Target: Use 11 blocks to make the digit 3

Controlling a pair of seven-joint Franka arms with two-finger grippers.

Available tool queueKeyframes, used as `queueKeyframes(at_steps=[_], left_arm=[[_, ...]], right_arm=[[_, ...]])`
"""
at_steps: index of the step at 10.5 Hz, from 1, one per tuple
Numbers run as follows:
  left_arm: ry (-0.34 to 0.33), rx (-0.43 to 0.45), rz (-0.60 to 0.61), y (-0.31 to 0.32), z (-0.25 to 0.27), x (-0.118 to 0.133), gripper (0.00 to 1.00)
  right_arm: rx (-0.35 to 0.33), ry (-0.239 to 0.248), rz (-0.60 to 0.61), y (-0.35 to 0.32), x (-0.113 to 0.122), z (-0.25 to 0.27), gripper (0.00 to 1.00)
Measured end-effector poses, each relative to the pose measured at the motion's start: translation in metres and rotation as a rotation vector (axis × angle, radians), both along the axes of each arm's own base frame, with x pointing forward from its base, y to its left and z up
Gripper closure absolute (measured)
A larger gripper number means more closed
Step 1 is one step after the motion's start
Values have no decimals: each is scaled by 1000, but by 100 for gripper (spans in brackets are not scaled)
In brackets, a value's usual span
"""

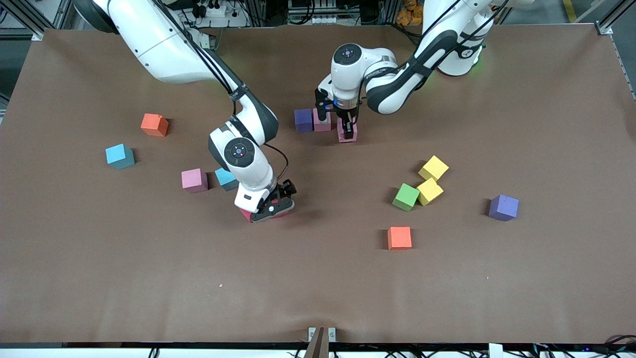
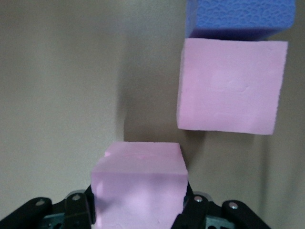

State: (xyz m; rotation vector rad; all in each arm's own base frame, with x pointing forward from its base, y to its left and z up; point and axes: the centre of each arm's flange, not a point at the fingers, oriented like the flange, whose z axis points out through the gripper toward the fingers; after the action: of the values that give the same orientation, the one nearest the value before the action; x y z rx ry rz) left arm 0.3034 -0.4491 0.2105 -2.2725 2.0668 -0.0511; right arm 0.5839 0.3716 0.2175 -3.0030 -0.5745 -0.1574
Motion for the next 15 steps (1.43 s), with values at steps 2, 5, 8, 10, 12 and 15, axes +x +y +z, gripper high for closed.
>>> queueKeyframes(at_steps=[2, 5, 8, 10, 12, 15], left_arm=[[1, -5, -19, -3, 2, -4, 38], [5, -9, -30, -7, 2, -9, 38], [20, -10, -37, -10, -2, -15, 38], [33, -12, -32, -14, -7, -20, 38], [39, -16, -36, -19, -8, -24, 38], [43, -18, -28, -20, -10, -26, 38]], right_arm=[[1, 0, 2, 1, -1, -3, 8], [1, 0, 1, 1, 0, -3, 13], [0, -2, 3, 1, 0, -3, 7], [-3, -5, 6, 0, 0, -3, 0], [-2, -11, 5, -1, 2, -4, 0], [12, -27, 22, 11, -5, -16, 0]])
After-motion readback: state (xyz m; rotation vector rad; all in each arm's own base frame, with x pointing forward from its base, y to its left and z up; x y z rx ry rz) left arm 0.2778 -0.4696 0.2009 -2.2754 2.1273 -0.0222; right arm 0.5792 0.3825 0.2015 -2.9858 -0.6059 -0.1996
